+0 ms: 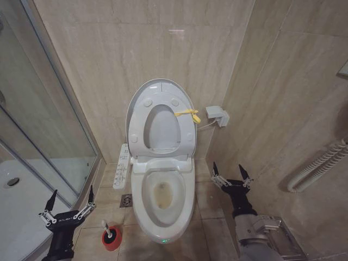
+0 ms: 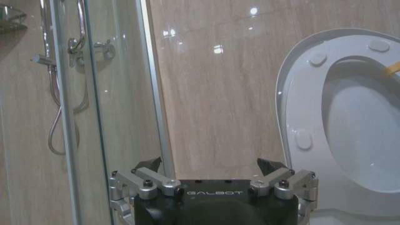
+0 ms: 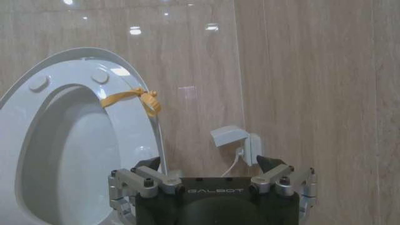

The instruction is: Open the toilet lid, clean the toilet bowl with a toilet brush, close the toilet lid, and flush.

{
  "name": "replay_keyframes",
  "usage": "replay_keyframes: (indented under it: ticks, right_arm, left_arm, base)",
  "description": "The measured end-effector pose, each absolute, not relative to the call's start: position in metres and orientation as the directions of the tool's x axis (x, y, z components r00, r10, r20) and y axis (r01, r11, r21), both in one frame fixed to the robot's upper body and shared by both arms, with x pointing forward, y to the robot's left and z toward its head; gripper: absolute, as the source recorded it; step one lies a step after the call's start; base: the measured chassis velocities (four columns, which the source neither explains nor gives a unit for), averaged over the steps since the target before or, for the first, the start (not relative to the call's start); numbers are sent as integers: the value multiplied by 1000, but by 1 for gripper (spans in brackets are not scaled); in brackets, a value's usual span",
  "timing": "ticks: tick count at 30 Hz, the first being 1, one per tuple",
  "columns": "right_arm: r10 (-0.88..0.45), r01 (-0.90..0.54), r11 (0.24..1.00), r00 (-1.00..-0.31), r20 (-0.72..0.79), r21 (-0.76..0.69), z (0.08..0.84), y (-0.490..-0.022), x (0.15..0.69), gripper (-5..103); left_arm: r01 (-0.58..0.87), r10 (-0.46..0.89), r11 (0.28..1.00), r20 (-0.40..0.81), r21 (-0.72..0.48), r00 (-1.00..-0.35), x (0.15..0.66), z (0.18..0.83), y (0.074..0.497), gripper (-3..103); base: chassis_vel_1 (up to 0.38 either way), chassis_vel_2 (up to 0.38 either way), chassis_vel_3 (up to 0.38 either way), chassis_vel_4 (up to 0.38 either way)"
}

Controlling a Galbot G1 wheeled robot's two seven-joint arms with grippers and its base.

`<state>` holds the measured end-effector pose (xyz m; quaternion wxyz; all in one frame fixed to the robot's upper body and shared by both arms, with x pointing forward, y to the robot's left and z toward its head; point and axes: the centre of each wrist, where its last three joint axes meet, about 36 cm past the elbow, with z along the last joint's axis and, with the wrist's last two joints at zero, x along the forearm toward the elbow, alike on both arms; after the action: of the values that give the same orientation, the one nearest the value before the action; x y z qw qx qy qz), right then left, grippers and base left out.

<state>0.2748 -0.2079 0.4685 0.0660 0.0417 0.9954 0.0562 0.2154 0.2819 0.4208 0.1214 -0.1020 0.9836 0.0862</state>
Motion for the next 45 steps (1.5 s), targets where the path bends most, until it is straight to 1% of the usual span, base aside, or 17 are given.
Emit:
replay_keyframes:
  ticks: [41, 43, 45]
  right_arm:
    - [91, 76, 990, -988, -126, 117, 468, -208, 275, 100]
    - [101, 88, 990, -988, -121, 109, 466, -210, 272, 100]
    - [156, 151, 987, -984, -88, 62, 454, -223, 256, 100]
  left_arm:
    - [-221, -179, 964, -255, 146, -950, 215, 421, 282, 100]
    - [-221, -179, 964, -255, 145, -950, 215, 421, 282, 100]
    - [-221, -179, 964, -255, 146, -950, 215, 421, 282, 100]
  base:
    - [0, 0, 0, 0]
    - [0, 0, 0, 0]
    - [0, 0, 0, 0]
